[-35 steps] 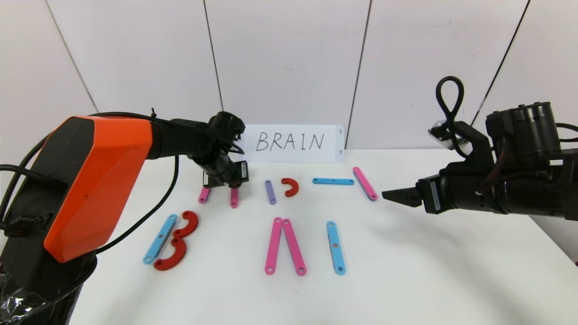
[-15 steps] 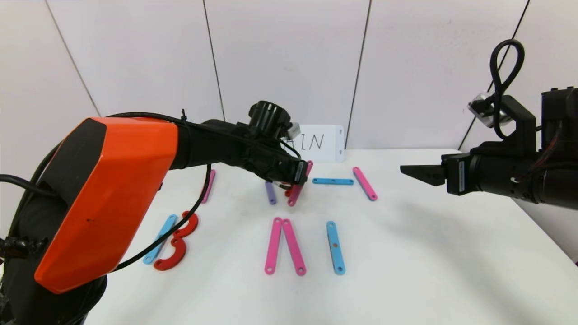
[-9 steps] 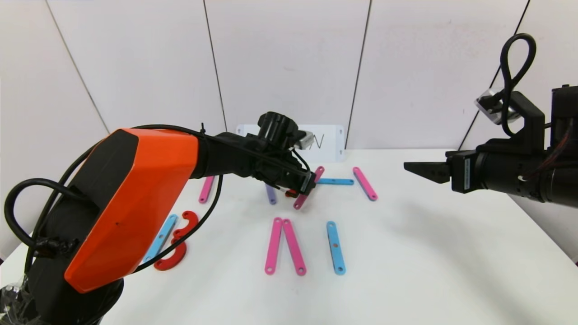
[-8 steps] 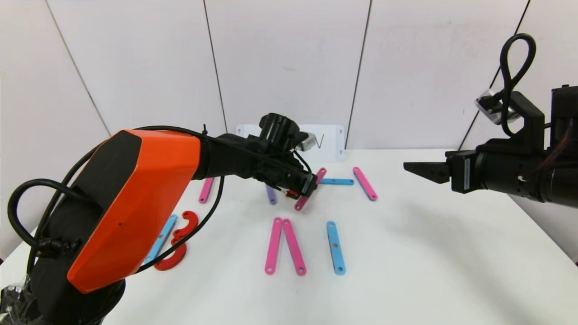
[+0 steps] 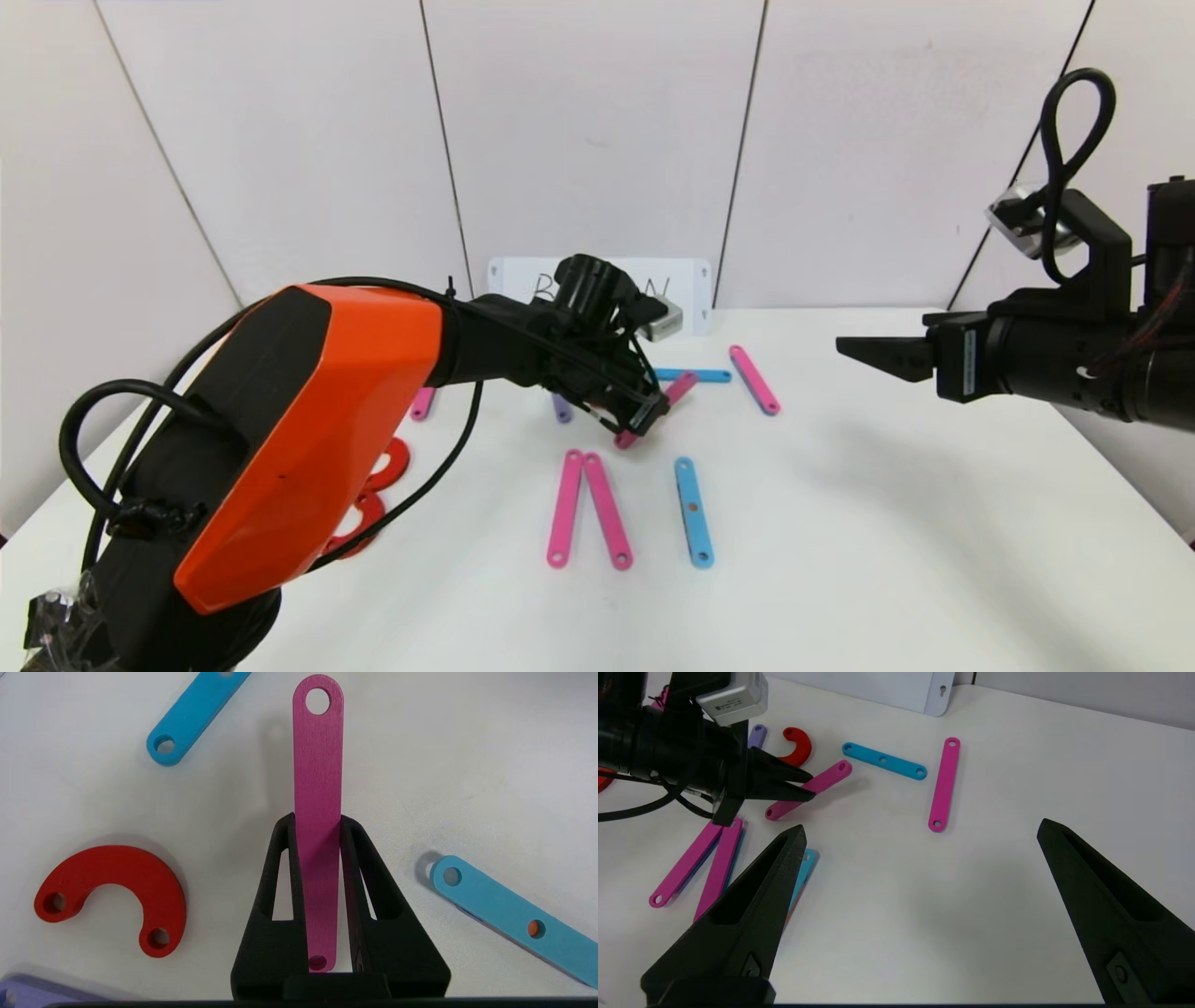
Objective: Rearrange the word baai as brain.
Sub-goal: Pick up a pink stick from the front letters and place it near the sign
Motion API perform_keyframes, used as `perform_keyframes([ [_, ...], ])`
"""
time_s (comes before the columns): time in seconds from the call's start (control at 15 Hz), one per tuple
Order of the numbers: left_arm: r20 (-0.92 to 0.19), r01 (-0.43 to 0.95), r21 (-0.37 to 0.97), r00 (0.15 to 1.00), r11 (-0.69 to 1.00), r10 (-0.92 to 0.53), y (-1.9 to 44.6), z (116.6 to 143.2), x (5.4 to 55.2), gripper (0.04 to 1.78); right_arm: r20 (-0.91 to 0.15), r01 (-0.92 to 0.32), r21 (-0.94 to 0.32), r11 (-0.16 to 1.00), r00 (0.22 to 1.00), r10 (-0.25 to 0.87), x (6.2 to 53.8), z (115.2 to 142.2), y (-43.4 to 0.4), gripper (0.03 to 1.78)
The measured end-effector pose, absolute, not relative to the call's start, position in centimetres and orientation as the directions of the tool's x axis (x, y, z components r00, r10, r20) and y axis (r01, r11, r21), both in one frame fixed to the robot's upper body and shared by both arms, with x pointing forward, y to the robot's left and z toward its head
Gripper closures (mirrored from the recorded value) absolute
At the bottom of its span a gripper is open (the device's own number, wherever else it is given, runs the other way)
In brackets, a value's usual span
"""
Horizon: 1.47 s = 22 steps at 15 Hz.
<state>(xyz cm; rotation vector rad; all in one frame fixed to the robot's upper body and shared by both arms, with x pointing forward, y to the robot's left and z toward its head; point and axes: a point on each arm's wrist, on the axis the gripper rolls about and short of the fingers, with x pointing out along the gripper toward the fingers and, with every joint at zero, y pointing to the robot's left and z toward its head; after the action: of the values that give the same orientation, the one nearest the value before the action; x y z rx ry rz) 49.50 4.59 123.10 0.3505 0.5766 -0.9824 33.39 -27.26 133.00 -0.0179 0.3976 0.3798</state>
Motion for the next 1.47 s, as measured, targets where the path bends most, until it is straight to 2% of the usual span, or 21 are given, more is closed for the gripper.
perform_keyframes([
  [0.27, -0.615, 0.889, 0.099, 0.408, 0.447, -0.675, 3.6, 122.2, 49.1, 1.54, -0.384, -0.371, 0.057, 0.927, 0.849, 0.363, 33.3, 132.9, -27.1, 0.08],
  [0.6, -0.596, 0.887, 0.116, 0.422, 0.446, -0.684, 3.1, 121.6, 49.4, 1.54, -0.387, -0.373, 0.056, 0.926, 0.847, 0.364, 33.3, 132.8, -27.1, 0.08],
  [0.8, -0.586, 0.886, 0.121, 0.428, 0.447, -0.688, 3.0, 121.6, 49.5, 1.43, -0.388, -0.375, 0.055, 0.926, 0.846, 0.365, 33.3, 132.8, -27.0, 0.08],
  [1.0, -0.584, 0.886, 0.122, 0.428, 0.446, -0.69, 2.9, 121.4, 49.6, 1.09, -0.387, -0.375, 0.054, 0.926, 0.846, 0.366, 33.3, 132.8, -27.0, 0.08],
  [1.27, -0.582, 0.886, 0.123, 0.429, 0.447, -0.691, 2.8, 121.4, 49.6, 0.41, -0.387, -0.375, 0.055, 0.925, 0.846, 0.366, 33.3, 132.8, -27.0, 0.08],
  [1.47, -0.553, 0.88, 0.134, 0.448, 0.456, -0.703, 2.9, 122.3, 49.6, 0.14, -0.386, -0.375, 0.056, 0.926, 0.847, 0.366, 33.2, 132.8, -27.0, 0.08],
])
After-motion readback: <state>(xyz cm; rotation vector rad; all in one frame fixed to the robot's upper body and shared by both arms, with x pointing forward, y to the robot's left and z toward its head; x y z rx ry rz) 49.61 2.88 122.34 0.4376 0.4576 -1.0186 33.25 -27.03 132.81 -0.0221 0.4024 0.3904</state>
